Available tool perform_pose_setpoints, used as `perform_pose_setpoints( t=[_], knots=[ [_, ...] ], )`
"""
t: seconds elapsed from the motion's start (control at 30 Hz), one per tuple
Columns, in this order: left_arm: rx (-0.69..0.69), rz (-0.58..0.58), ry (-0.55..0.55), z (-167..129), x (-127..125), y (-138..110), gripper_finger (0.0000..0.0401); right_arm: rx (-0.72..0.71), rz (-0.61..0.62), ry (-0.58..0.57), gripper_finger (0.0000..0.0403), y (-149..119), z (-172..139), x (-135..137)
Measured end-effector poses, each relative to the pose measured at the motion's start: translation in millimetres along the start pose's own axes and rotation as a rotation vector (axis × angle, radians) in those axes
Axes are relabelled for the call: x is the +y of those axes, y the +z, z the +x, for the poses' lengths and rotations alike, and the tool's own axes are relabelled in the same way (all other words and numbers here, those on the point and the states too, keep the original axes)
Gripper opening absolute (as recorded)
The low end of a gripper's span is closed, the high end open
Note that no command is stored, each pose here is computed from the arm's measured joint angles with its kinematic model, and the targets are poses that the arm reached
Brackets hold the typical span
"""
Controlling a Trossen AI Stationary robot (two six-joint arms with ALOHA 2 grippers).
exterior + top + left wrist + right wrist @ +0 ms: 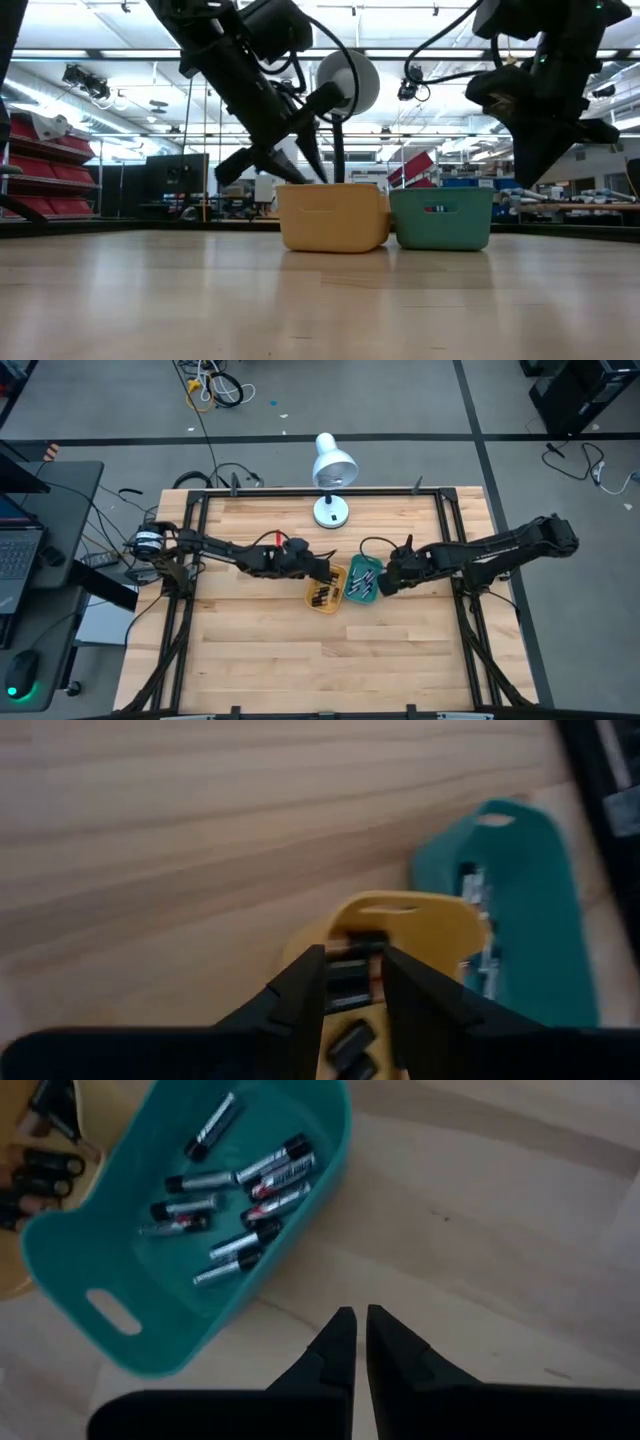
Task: Sort batteries
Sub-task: Return to Home Position
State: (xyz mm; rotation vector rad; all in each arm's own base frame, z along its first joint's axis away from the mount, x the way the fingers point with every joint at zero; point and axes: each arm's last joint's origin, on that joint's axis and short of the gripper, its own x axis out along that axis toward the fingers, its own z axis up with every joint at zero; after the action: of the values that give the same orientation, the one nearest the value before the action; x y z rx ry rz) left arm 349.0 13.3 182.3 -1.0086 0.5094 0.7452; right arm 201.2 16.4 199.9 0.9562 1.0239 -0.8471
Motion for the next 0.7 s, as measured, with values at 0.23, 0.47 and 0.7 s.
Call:
perform_pose_setpoints(
  t=[0.23, 0.47, 0.7],
  knots=[
    [0.028, -0.067, 0.115, 1, 13, 2, 0.0117, -0.032, 0.003, -0.017, 0.0016, 11, 2, -4],
    [0.027, -0.083, 0.042, 2, 7, 5, 0.0117, -0.037, -0.016, -0.043, 0.0015, 17, 2, -7],
    [0.025, -0.139, 0.052, 3, 9, 8, 0.0117, -0.089, -0.035, -0.071, 0.0013, 24, 3, -10]
  ],
)
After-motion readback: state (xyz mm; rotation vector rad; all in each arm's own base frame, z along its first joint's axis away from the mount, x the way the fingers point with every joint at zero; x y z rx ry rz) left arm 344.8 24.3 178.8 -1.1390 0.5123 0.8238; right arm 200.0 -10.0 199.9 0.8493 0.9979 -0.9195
